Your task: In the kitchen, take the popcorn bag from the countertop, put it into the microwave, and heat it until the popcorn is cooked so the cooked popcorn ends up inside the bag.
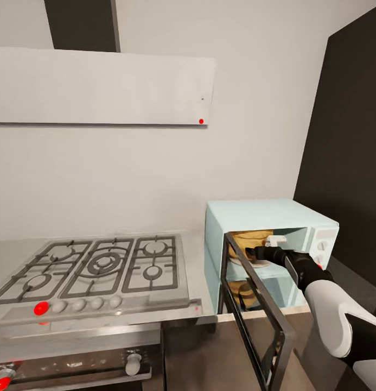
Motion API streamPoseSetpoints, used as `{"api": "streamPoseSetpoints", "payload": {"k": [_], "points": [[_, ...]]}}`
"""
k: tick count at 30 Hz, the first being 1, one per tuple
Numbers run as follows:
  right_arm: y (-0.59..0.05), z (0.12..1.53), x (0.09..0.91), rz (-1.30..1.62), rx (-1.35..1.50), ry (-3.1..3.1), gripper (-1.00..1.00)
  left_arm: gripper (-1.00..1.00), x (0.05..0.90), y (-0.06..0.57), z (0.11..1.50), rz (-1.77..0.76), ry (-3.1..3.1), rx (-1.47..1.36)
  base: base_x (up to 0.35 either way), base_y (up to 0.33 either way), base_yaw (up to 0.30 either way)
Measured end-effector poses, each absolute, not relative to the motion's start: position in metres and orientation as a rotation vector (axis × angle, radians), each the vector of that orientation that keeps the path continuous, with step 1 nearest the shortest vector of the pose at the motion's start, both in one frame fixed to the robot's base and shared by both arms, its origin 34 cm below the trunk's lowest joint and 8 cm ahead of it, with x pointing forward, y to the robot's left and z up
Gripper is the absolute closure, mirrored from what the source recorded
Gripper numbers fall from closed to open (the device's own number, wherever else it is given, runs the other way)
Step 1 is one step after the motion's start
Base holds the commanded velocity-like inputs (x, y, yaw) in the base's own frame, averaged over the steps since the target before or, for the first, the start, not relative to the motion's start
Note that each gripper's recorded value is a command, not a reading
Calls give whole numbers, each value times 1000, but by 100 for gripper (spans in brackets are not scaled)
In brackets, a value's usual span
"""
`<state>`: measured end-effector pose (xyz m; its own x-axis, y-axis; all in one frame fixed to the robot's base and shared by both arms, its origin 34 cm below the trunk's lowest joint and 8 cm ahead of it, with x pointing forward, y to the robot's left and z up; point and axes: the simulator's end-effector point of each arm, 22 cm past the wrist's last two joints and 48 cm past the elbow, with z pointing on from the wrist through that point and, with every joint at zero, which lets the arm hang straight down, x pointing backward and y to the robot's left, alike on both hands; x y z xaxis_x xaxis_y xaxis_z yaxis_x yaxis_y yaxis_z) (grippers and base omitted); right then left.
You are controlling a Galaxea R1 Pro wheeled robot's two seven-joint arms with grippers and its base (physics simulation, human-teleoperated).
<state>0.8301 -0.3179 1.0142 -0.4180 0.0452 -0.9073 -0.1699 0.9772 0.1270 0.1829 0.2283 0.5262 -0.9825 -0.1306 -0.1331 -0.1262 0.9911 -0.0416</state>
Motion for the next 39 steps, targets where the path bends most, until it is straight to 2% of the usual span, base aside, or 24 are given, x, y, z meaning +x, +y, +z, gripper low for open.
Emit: {"api": "streamPoseSetpoints", "payload": {"k": [25,31,34,39], "points": [[-339,1031,821,271,-42,2080,-100,-100,183,228,526,-49,3000,-198,-288,-15,0],[-439,999,789,170,66,2185,-100,-100,183,228,526,-49,3000,-198,-312,-84,0],[-486,920,732,141,129,2383,-100,-100,183,228,526,-49,3000,-198,-312,-91,0],[-498,848,682,45,59,2500,-100,-100,183,228,526,-49,3000,-198,-290,-79,0]]}}
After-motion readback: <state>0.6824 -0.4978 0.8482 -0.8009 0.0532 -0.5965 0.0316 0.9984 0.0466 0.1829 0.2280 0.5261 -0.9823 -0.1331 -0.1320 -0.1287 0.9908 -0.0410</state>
